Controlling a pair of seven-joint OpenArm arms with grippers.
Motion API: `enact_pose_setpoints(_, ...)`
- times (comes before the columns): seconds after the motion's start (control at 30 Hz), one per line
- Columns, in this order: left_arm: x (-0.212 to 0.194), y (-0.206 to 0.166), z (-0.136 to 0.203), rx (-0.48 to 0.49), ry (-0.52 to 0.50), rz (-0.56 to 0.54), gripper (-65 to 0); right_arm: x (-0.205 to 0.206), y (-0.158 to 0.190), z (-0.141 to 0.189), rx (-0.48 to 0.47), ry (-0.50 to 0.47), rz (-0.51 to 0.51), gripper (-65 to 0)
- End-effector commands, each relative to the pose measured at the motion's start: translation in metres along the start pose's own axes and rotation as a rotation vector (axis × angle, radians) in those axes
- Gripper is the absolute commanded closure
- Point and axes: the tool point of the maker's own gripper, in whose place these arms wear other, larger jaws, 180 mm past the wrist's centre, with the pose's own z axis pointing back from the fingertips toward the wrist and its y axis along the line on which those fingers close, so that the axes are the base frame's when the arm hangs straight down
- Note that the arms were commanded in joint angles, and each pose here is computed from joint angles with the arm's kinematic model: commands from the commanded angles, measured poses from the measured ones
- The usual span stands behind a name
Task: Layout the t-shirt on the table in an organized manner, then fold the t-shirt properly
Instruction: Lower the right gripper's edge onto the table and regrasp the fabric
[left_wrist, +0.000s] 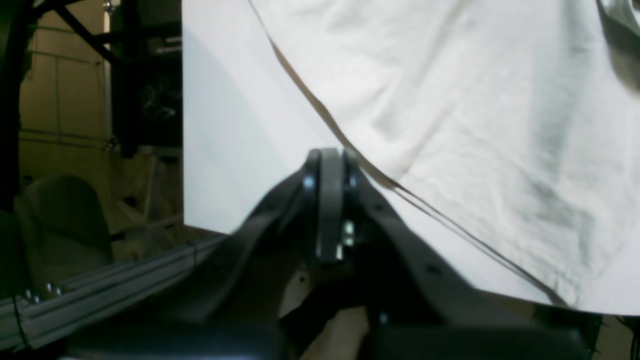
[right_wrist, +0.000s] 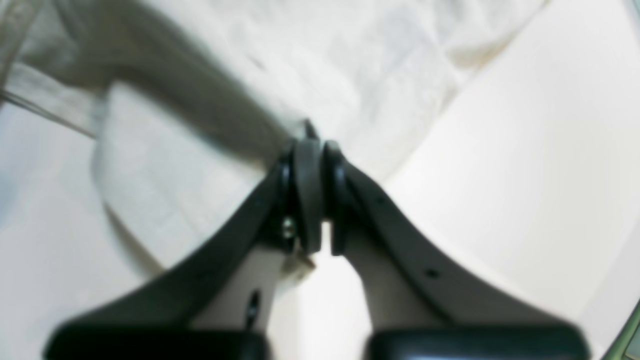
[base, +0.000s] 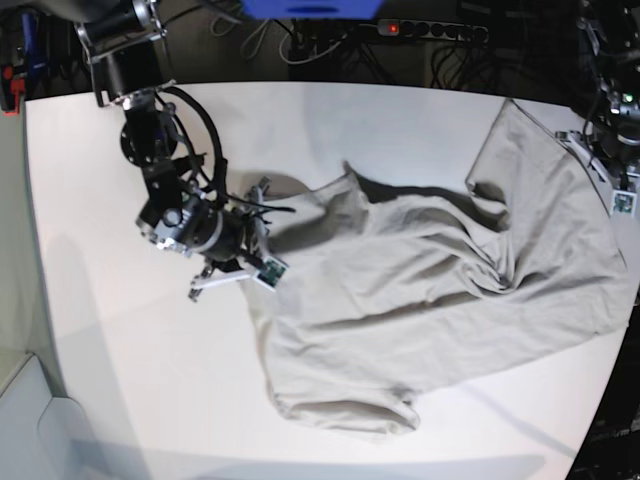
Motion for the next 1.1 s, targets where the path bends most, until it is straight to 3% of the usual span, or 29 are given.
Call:
enact_pose_setpoints(0.0, 0.011, 0.008, 0.004, 0.022, -0.035, -0.013, -0.1, 0.017, -0.012, 0.005, -0.025, -0.051, 0.012, -7.7)
enact_pose_setpoints(0.17, 0.021, 0.009, 0.003, 0.027, -0.057, -0.005, -0.1, 0.020, -0.018, 0.011, -0.046, -0.065, 0.020, -25.6)
enact_pose_setpoints(0.23, 0.021, 0.010, 0.002, 0.026, -0.057, -0.003, -0.1, 0.025, -0.020, 0.020, -0.066, -0.085, 0.036, -29.4)
enact_pose_setpoints(0.43, 0.021, 0.010, 0.003, 0.027, -0.059, -0.004, -0.1, 0.031, 0.006, 0.049, -0.074, -0.143, 0.065, -29.8)
enact_pose_setpoints(0.53, 0.019, 0.009, 0.003, 0.025, -0.054, -0.004, -0.1, 0.014, 0.026, 0.048, -0.032, -0.120, 0.049, -29.8)
enact_pose_setpoints(0.77, 0.015, 0.003, 0.002, 0.017, -0.047, 0.017, -0.1, 0.004, 0.065, 0.043, 0.059, -0.188, -0.007, -29.8)
enact_pose_setpoints(1.07, 0.015, 0.002, 0.002, 0.016, -0.047, 0.018, -0.1, -0.002, 0.075, 0.040, 0.085, -0.191, -0.028, -29.8)
